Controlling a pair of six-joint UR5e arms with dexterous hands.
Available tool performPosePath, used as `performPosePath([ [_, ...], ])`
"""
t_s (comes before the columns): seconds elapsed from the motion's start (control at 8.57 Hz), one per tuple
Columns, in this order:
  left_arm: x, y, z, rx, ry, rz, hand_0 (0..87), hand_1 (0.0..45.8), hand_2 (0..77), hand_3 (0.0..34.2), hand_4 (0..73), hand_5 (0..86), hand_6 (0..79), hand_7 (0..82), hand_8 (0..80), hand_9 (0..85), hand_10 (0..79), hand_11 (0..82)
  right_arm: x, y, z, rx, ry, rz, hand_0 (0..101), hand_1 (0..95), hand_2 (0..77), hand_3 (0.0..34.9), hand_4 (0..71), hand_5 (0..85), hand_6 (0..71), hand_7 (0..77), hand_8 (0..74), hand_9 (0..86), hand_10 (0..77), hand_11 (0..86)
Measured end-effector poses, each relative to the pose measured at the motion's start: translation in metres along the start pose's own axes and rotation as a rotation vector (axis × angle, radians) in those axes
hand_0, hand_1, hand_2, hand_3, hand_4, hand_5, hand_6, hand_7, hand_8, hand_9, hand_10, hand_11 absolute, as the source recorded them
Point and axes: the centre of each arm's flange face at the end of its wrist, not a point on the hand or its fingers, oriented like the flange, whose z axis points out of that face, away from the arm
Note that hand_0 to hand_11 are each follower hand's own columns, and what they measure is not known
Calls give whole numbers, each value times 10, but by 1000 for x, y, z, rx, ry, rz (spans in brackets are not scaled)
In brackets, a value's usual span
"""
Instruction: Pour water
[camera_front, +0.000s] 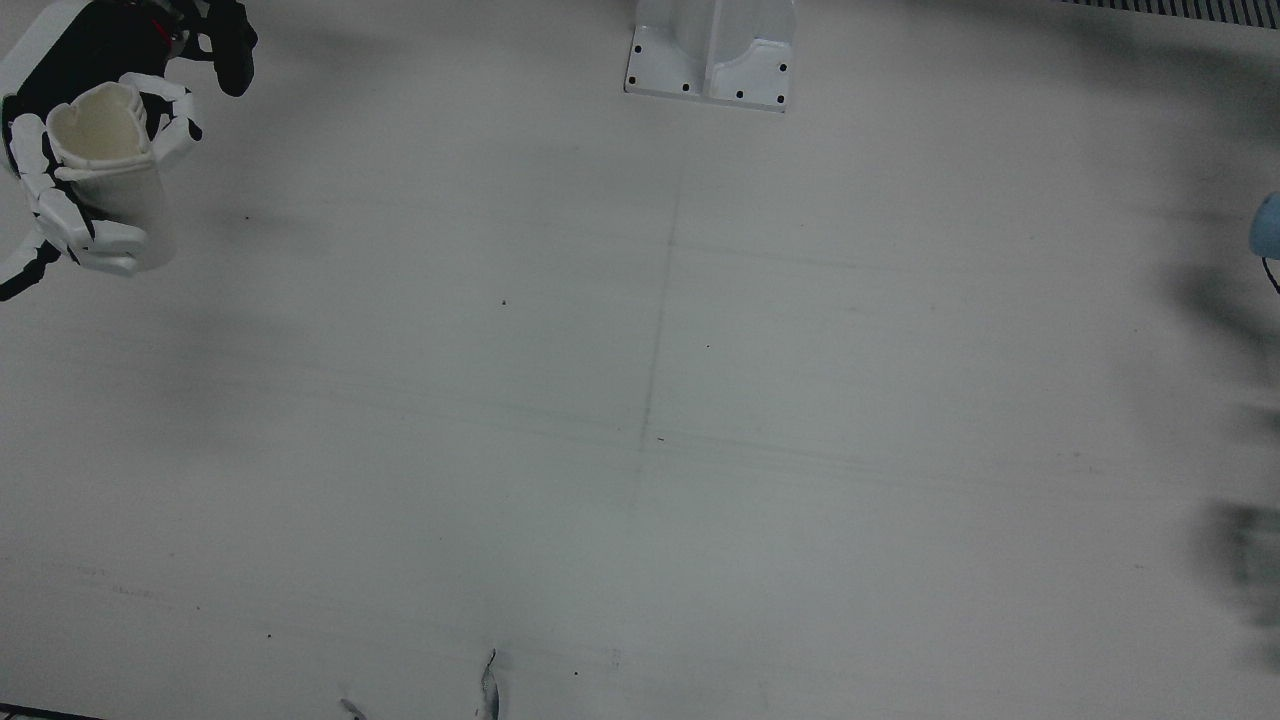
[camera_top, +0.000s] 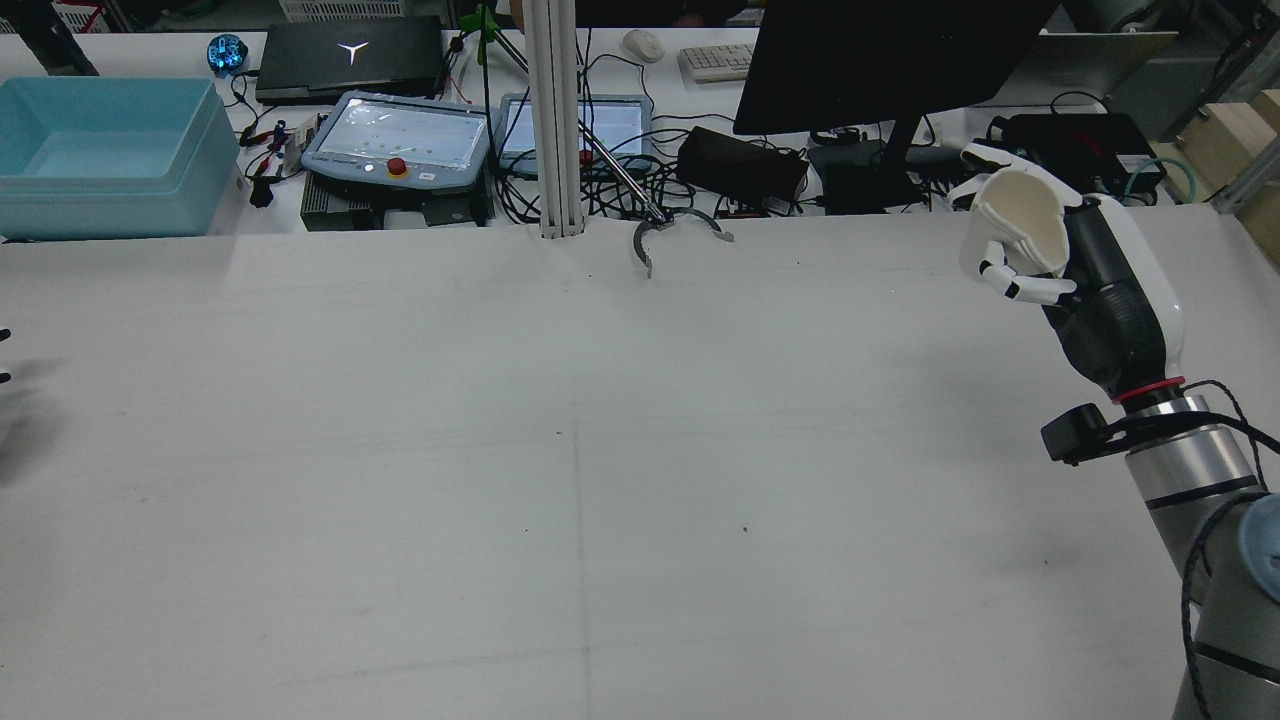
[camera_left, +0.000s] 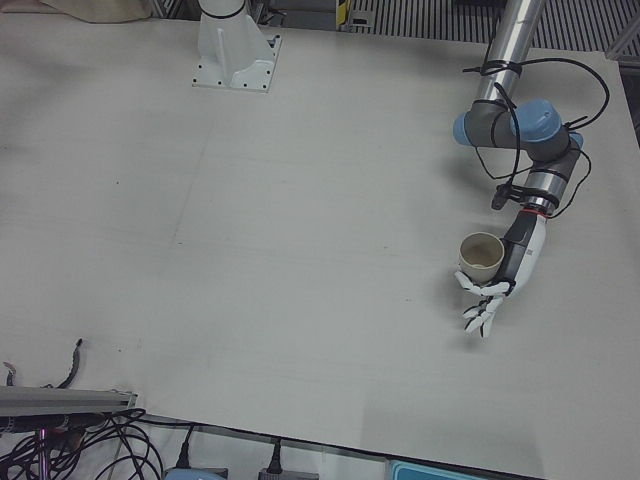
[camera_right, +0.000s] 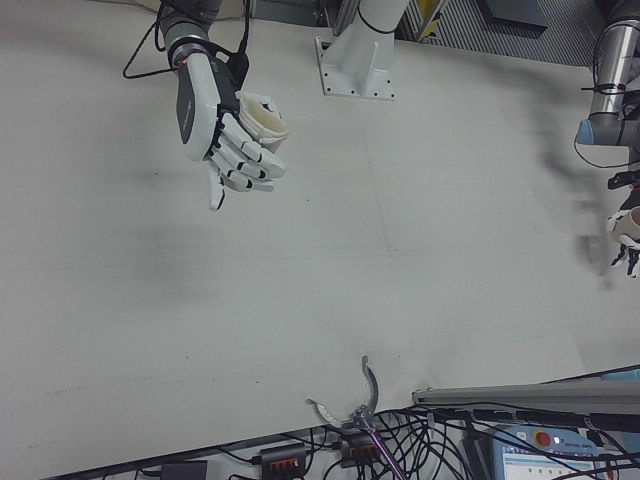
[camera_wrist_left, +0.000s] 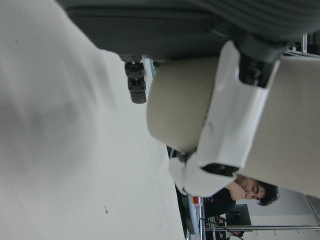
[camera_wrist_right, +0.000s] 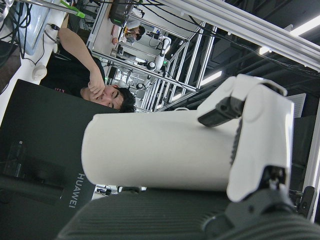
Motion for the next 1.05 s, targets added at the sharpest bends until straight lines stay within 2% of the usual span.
performPosePath([
  [0.12, -2, -14, -5, -11, 3, -1, 803, 251, 453, 0, 573, 382, 136, 120, 33, 5, 104, 202, 4, -7, -3, 9, 11, -8, 553, 284, 595, 0, 191, 142, 322, 349, 251, 327, 0, 5],
  [0.35, -3, -24, -10, -21, 4, -3, 802, 251, 453, 0, 573, 382, 136, 120, 16, 5, 104, 175, 15, -10, -1, 13, 22, -12, 552, 284, 595, 0, 175, 131, 316, 365, 251, 327, 0, 5],
  [0.47, -3, -26, -11, -23, 4, -4, 680, 240, 453, 0, 567, 393, 147, 120, 16, 5, 71, 114, 18, -11, 0, 14, 23, -14, 553, 284, 595, 0, 175, 131, 316, 365, 251, 327, 0, 5],
  [0.58, -4, -28, -12, -24, 5, -5, 614, 196, 464, 0, 567, 387, 131, 93, 16, 5, 71, 93, 19, -12, 1, 14, 24, -15, 554, 284, 595, 0, 153, 131, 316, 365, 240, 322, 0, 5],
  [0.7, -4, -29, -13, -24, 6, -6, 470, 60, 469, 0, 567, 387, 131, 93, 16, 5, 71, 93, 20, -12, 1, 16, 25, -17, 554, 284, 595, 0, 153, 131, 316, 365, 240, 322, 0, 5],
  [0.82, -4, -29, -13, -23, 6, -6, 420, 0, 387, 0, 567, 387, 131, 93, 16, 5, 71, 93, 22, -14, 0, 18, 28, -20, 555, 284, 589, 0, 153, 131, 316, 376, 240, 322, 0, 5],
  [0.93, -3, -31, -14, -19, 11, -6, 420, 0, 387, 0, 567, 387, 131, 93, 16, 5, 71, 87, 24, -16, 1, 20, 29, -23, 555, 284, 589, 0, 153, 131, 316, 376, 240, 322, 0, 5],
  [1.05, -3, -34, -15, -15, 15, -5, 173, 0, 27, 0, 567, 387, 120, 71, 16, 5, 65, 55, 27, -17, 2, 21, 31, -25, 556, 284, 589, 0, 158, 131, 316, 376, 240, 322, 0, 5],
])
